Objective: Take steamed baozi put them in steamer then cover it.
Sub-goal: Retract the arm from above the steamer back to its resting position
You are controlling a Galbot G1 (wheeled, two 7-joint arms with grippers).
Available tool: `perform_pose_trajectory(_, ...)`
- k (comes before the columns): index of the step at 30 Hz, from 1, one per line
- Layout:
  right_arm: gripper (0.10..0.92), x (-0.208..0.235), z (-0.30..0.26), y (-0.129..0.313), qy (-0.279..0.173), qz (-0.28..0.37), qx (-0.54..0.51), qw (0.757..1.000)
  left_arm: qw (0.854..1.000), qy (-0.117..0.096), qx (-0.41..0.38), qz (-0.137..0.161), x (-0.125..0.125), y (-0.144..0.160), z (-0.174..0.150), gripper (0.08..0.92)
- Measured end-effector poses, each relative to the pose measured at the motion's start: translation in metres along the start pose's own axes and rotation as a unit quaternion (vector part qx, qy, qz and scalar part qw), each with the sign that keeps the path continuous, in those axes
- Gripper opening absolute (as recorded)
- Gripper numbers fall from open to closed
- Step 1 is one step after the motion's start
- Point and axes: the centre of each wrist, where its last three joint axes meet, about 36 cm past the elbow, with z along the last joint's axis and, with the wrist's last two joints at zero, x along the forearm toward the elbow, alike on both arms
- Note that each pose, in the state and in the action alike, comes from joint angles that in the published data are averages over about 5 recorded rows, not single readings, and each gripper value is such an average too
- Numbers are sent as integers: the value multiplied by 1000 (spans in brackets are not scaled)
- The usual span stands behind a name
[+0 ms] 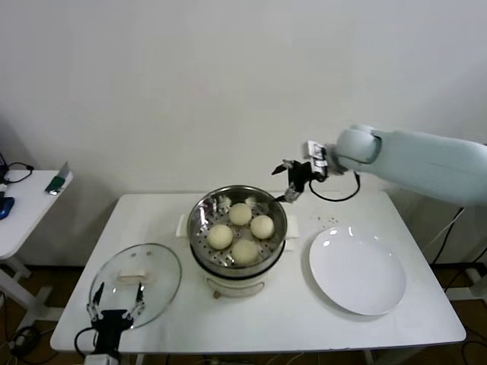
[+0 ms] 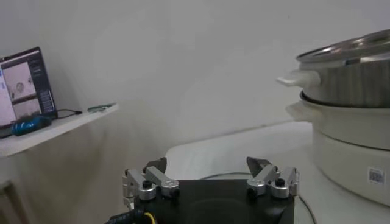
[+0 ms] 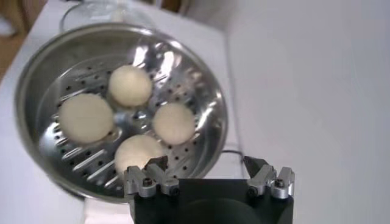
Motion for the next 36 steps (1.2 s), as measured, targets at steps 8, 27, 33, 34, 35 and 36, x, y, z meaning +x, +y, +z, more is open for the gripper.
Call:
perform_pose_trajectory(8,823,-1,60,57,-98,90,-65,989,1000,-5,-19,-7,-7,-3,-9,823)
perform_pose_trajectory(27,823,-12,136,180,-220,266,-238,908,977,-20,-213,-16,-20,17,-20,823)
perform_pose_trajectory(33,823,-7,154,221,-221,306,-294,878,942,-32,-334,-7,-18,27,-25,823)
perform_pose_trajectory(34,823,-5,157,228,-220,312,-303,873,934,-33,-356,-4,-18,28,-26,823)
perform_pose_trajectory(35,823,-4,160,234,-219,318,-311,869,926,-35,-377,-1,-18,29,-26,823)
perform_pose_trajectory(36,823,-3,163,240,-217,323,-319,864,917,-36,-396,1,-18,29,-27,823)
